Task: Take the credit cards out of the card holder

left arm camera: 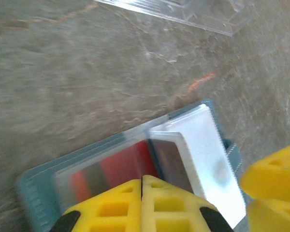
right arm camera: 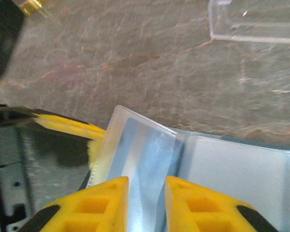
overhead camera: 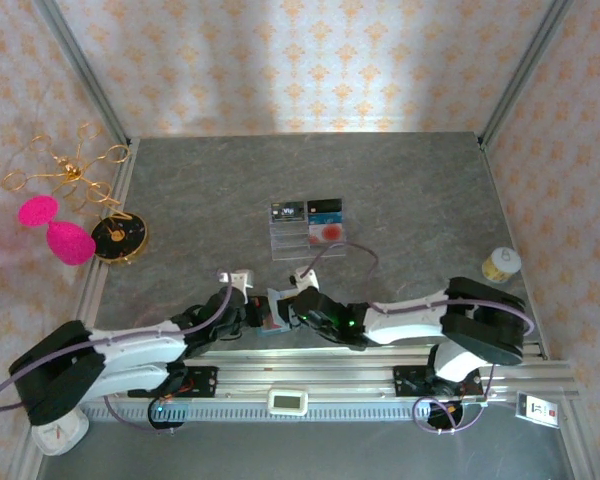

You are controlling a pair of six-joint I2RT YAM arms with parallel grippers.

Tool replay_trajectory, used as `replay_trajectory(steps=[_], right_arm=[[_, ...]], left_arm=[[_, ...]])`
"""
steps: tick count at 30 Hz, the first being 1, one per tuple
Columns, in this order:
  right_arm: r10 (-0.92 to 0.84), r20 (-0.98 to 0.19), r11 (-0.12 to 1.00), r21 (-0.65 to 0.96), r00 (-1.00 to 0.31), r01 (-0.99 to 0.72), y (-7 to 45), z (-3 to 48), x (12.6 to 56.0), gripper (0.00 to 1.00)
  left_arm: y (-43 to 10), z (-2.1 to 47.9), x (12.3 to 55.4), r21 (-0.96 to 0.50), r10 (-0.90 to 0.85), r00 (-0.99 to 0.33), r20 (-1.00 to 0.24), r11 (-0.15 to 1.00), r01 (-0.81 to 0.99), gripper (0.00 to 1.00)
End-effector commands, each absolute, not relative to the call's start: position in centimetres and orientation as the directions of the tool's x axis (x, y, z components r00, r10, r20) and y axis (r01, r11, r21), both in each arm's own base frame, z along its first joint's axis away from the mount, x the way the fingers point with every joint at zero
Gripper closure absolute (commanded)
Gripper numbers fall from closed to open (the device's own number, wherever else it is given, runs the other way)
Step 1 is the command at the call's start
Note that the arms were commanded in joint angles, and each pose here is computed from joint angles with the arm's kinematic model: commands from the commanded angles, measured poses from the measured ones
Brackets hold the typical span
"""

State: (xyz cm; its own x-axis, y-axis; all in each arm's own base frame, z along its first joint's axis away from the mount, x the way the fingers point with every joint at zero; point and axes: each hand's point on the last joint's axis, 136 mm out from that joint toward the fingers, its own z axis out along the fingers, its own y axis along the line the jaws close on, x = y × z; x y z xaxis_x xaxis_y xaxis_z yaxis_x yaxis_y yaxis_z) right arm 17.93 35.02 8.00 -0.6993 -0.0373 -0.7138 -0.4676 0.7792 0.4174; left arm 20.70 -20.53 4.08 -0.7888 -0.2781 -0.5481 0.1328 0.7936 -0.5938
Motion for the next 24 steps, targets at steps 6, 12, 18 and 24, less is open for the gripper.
replay_trajectory(steps=[6, 12, 18, 24], right_arm=[[0.075, -0.716, 0.842, 0.419, -0.694, -0.341, 28.9, 8.8, 18.0, 0.73], [0.046, -0.684, 0.809, 0.453, -0.728, -0.374, 28.5, 8.5, 17.3, 0.75], [-0.066, -0.674, 0.777, 0.427, -0.735, -0.462, 30.6, 7.6, 17.8, 0.81], [-0.095, -0.666, 0.796, 0.395, -0.74, -0.458, 31.3, 6.0, 19.7, 0.81]], left_arm=[[-27.3, 7.7, 22.6, -0.64, -0.204, -0.782, -0.589, 0.709, 0.296, 1.0], [-27.7, 6.8, 23.4, -0.609, -0.187, -0.787, -0.589, 0.743, 0.279, 1.0], [-24.4, 8.7, 23.3, -0.594, -0.249, -0.747, -0.616, 0.77, 0.233, 0.86], [-22.1, 6.0, 21.0, -0.631, -0.278, -0.797, -0.536, 0.76, 0.159, 0.79]])
